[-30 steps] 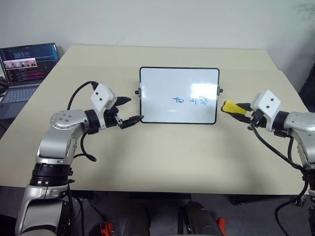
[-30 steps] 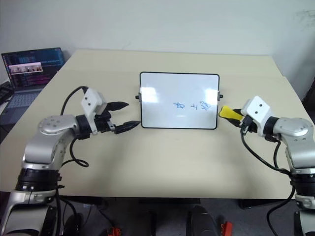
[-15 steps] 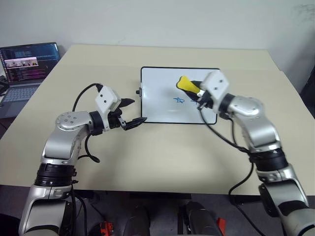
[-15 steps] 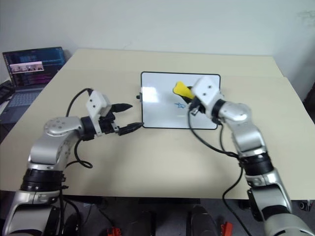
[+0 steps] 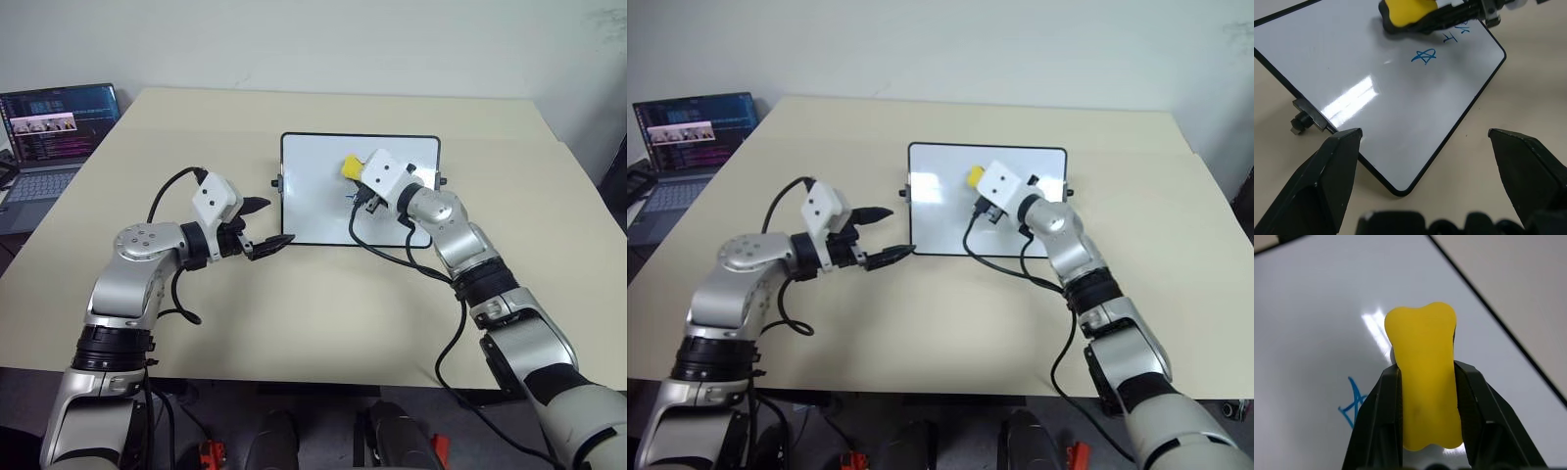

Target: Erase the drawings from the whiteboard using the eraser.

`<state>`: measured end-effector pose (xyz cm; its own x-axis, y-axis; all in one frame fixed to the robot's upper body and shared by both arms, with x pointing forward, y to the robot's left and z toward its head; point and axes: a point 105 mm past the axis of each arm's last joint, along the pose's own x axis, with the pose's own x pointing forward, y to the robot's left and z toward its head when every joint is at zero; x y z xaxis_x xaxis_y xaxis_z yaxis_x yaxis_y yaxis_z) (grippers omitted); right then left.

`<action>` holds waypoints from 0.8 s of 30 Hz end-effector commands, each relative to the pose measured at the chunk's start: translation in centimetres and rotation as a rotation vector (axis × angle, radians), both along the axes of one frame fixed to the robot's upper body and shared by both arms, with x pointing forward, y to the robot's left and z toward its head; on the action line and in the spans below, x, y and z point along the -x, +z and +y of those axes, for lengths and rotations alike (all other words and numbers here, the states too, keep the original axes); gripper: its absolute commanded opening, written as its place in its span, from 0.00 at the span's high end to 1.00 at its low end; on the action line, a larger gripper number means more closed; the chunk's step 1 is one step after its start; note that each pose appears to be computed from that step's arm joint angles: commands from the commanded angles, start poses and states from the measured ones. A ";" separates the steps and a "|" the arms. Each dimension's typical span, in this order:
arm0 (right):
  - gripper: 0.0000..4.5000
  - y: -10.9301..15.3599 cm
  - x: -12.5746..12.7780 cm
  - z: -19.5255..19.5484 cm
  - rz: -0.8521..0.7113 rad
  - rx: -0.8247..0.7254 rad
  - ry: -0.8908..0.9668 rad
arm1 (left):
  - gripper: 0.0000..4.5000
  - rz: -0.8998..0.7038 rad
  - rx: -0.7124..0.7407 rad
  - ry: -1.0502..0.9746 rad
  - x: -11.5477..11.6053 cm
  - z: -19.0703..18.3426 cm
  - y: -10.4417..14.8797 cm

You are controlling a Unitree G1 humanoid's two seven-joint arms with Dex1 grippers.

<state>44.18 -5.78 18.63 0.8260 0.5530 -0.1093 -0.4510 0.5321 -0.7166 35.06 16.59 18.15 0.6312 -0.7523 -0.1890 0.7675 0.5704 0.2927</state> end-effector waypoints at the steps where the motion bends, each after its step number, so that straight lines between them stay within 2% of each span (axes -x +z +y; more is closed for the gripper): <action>1: 0.75 0.1 -0.3 0.4 0.010 0.019 0.010 | 0.00 -0.049 -0.005 -0.021 0.4 -0.4 1.2; 8: 0.75 -3.8 0.4 0.1 0.209 0.030 0.050 | 0.00 -0.051 -0.004 -0.025 0.4 -0.5 1.3; 14: 0.75 -7.8 2.7 0.2 0.421 0.085 0.126 | 0.00 -0.061 -0.005 -0.027 0.3 -0.5 1.7; 20: 0.75 -7.6 3.2 0.2 0.437 0.083 0.132 | 0.00 -0.063 -0.006 -0.027 0.2 -0.6 1.7; 24: 0.75 -6.1 2.3 -0.1 0.378 0.060 0.097 | 0.00 -0.065 -0.005 -0.027 0.1 -0.6 1.8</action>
